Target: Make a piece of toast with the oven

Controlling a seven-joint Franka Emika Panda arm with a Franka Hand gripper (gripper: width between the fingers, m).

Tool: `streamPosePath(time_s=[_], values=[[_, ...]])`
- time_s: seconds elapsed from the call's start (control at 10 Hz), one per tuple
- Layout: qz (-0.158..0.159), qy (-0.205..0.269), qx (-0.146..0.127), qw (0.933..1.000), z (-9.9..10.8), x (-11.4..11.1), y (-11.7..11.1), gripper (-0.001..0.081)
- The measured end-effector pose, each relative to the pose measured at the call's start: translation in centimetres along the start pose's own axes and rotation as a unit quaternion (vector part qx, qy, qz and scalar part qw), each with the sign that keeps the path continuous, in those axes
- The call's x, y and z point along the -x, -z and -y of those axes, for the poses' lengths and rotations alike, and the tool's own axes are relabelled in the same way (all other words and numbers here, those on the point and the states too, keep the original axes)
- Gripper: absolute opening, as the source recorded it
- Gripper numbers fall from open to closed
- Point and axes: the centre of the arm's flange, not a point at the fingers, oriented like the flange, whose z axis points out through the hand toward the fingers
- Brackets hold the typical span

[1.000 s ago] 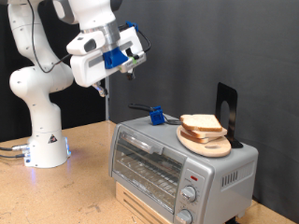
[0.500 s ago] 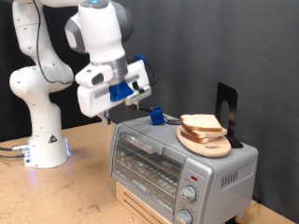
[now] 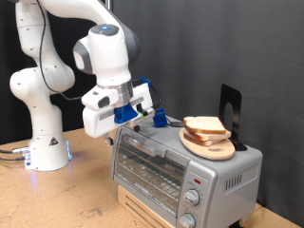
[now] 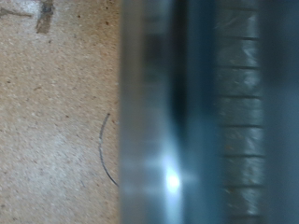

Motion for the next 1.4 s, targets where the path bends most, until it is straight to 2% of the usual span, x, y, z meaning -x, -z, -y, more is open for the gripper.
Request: streamPosePath(time_s=[0.3, 0.6, 1.4], values=[[-0.019, -0.008, 0.010, 0.9997, -1.1, -0.7, -0.2, 0.0806], [-0.037, -0.029, 0.027, 0.9985, -3.5, -2.7, 0.1, 0.0806], [-0.050, -0.082, 0.047, 0.9943, -8.1, -7.1, -1.5, 0.0806]])
